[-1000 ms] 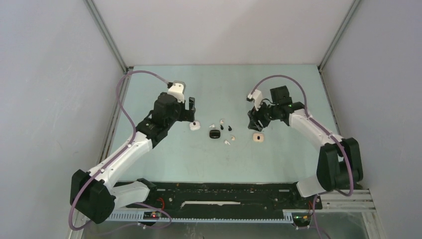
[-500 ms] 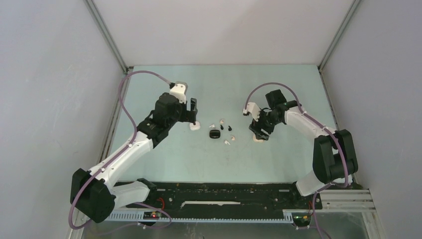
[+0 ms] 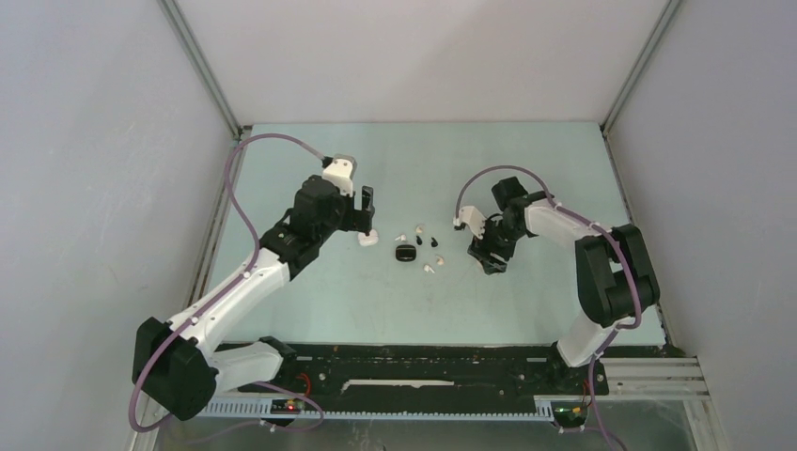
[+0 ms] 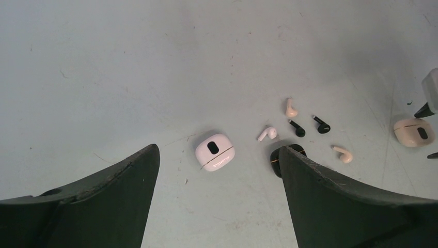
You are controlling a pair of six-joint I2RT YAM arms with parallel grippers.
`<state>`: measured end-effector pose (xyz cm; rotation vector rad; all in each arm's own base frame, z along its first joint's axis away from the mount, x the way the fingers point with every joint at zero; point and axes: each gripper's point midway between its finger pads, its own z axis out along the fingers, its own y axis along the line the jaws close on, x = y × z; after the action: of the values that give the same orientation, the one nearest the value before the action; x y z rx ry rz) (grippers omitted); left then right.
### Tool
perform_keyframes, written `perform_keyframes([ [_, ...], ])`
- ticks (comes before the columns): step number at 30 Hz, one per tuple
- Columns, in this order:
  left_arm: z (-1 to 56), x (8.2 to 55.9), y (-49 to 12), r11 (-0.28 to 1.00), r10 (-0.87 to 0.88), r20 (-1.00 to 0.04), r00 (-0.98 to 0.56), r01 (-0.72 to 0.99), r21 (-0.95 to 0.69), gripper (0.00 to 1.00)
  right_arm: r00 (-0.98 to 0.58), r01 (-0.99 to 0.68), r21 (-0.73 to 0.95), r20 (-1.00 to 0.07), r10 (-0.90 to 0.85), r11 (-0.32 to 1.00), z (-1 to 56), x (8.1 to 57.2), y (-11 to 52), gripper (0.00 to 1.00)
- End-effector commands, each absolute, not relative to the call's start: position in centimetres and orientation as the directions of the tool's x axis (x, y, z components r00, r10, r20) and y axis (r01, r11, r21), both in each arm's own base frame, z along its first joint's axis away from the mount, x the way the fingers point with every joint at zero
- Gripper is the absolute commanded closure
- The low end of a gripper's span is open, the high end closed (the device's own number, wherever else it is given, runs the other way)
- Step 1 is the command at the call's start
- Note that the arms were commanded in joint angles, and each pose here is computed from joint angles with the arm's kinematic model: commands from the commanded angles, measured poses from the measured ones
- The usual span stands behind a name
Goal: Insert the wireless bluetooth earbuds into the charging case
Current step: Pick up the charging case from the center of the board.
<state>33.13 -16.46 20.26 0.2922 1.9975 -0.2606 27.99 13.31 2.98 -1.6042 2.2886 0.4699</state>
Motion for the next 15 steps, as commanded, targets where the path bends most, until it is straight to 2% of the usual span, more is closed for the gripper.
perform_keyframes([
  [1,22.1,33.4,-17.1,0.939,0.075,-0.925,-0.373,0.338,-0.061,0.07,-0.313,-0.945,0.042,-0.398,-0.862,0.324,2.3,29.1,13.2,0.34],
  [5,22.3,33.3,-17.1,0.938,0.074,-0.926,-0.369,0.340,-0.060,0.07,-0.314,-0.945,0.034,-0.374,-0.873,0.325,1.8,29.2,13.0,0.40],
  [10,22.3,33.2,-17.5,0.934,0.066,-0.926,-0.372,0.350,-0.074,0.07,-0.317,-0.940,-0.001,-0.374,-0.872,0.342,2.2,29.7,13.0,0.52],
  [13,22.0,33.0,-18.4,0.922,0.033,-0.917,-0.397,0.367,-0.126,0.07,-0.301,-0.935,-0.039,-0.436,-0.848,0.352,4.3,30.0,13.8,0.57],
  [15,21.9,32.9,-19.3,0.908,-0.007,-0.904,-0.427,0.375,-0.185,0.07,-0.275,-0.934,-0.060,-0.513,-0.813,0.353,6.9,29.9,14.9,0.60],
])
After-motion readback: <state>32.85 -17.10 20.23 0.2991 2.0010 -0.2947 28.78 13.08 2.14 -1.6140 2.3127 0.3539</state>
